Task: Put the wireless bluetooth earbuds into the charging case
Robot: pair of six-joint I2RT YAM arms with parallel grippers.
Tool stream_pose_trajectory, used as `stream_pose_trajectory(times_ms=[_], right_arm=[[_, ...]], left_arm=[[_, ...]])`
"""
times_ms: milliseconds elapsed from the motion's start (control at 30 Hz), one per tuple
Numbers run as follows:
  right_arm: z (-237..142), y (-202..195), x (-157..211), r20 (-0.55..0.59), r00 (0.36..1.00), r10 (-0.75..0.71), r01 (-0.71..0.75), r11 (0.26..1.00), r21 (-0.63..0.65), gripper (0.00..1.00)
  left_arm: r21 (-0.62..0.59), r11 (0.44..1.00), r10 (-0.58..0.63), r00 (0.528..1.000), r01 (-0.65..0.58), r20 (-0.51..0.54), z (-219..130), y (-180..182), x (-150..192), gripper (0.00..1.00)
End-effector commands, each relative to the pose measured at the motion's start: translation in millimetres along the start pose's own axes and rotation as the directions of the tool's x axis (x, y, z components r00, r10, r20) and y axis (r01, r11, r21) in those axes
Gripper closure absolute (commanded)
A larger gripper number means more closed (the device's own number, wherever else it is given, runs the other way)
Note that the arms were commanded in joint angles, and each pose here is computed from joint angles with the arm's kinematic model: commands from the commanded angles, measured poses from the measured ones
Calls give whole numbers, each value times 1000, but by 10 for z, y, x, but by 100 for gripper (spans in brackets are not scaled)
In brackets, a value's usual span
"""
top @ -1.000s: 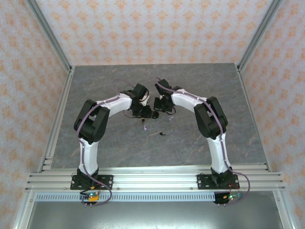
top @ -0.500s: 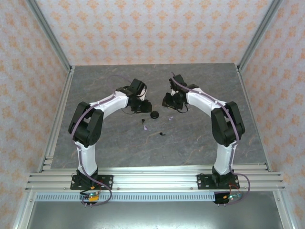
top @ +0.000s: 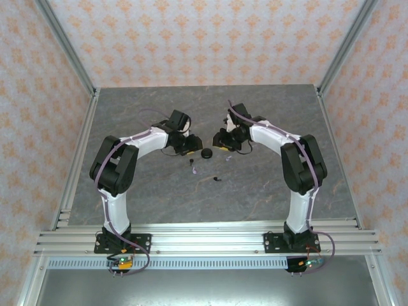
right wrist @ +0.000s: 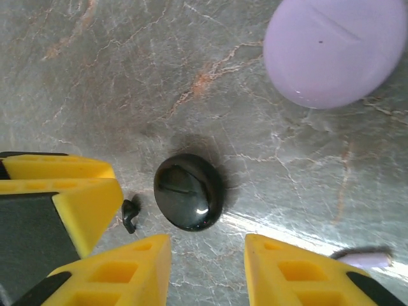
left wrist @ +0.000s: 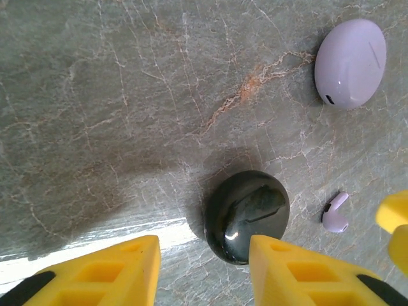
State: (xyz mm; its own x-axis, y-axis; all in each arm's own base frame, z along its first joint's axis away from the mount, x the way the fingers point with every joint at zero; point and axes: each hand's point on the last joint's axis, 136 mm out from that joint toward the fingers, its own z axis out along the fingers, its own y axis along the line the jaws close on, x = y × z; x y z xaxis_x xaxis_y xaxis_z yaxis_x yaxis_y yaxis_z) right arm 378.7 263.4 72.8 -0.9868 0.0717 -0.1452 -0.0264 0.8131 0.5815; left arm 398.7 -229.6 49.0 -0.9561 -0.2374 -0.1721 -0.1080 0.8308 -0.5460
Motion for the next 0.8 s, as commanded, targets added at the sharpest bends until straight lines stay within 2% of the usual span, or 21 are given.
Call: stream_pose_trajectory(times_ms=[0,767], right_arm=[[134,67,-17,-35,999,-22,20,998,-55,63],[379,-5,-11,-74,997,23,-29,997,-78,74]], left_arm=[[56,998,-12,1000,10,29,-57,-131,-50,57],[54,999,-10,1000,11,-24,147,-152,83,53]])
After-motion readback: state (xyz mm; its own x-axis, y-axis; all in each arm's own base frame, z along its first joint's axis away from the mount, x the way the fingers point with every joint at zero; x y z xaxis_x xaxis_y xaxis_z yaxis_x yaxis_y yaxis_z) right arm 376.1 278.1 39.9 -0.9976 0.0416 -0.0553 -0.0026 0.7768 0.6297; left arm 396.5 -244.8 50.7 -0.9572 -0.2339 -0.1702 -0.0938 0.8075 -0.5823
